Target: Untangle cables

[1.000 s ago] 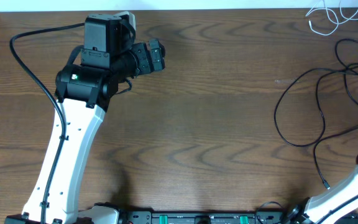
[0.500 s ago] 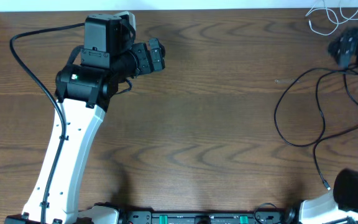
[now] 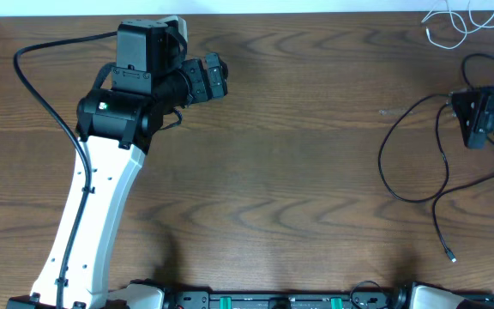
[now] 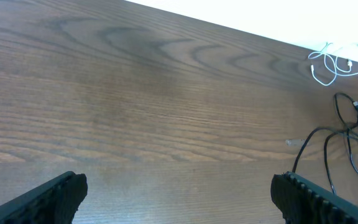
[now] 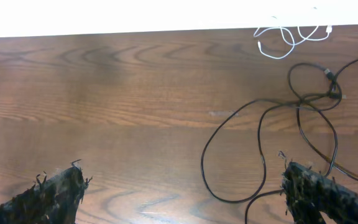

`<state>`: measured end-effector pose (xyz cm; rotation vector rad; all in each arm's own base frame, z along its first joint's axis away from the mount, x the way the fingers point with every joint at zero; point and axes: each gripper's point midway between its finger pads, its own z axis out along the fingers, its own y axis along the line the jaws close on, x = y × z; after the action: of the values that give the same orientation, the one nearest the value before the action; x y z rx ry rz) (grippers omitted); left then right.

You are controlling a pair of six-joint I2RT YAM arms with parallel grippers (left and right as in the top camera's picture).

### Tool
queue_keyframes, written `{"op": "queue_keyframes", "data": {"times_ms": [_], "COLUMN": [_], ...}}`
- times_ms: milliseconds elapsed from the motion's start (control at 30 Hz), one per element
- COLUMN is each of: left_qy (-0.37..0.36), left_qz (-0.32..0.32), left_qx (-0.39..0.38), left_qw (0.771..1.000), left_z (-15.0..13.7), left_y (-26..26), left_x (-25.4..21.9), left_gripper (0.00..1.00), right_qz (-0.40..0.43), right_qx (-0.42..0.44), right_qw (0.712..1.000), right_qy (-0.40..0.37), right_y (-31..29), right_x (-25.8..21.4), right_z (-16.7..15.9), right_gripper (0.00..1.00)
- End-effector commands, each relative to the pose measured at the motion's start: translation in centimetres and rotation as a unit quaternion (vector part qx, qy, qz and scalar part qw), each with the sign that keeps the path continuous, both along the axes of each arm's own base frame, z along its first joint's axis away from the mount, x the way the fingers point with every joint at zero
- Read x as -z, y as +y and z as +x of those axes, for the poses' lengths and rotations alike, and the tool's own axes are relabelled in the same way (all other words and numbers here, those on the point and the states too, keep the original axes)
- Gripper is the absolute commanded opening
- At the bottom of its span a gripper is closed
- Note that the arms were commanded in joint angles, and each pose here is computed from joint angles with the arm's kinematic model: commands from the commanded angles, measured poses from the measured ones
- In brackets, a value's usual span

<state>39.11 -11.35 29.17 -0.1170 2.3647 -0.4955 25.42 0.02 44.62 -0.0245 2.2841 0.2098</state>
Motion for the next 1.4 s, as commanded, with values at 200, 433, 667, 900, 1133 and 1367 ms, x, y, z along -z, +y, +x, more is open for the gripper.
{"op": "queue_keyframes", "data": {"times_ms": [200,433,667,900,1133,1367], "left_qy": [-0.007,-0.007,-0.007,-0.007,-0.007,-0.007], "left_qz": [0.006,0.006,0.006,0.006,0.006,0.006], "left_qx": [-0.003,-0.003,-0.003,-0.003,-0.003,-0.003], "left_qw": [1.0,1.0,1.0,1.0,1.0,1.0], "left_z": [0.1,0.1,0.1,0.1,0.1,0.1], "left_y": [0.3,0.3,0.3,0.3,0.3,0.3], "left_x": [-0.5,-0.5,-0.5,-0.5,-0.5,-0.5], "left_gripper": [0.99,0.99,0.99,0.99,0.99,0.99], "right_qz": [0.018,0.024,-0.013,-0.031,-0.059,-0.057], "right_qx": [-0.017,-0.024,-0.058,-0.056,-0.024,-0.046], "right_qw": [1.0,0.999,0.994,0.975,0.952,0.916], "right_qy": [-0.015,0.028,-0.093,-0.212,-0.3,-0.395], "right_y": [1.1,1.3,3.0,3.1,2.1,3.4], "right_x": [-0.8,2.8,7.4,13.8,17.0,18.2], "right_z": [-1.0,-0.1,1.1,-0.7,-1.8,-2.2], "right_gripper": [0.99,0.99,0.99,0.99,0.99,0.99]}}
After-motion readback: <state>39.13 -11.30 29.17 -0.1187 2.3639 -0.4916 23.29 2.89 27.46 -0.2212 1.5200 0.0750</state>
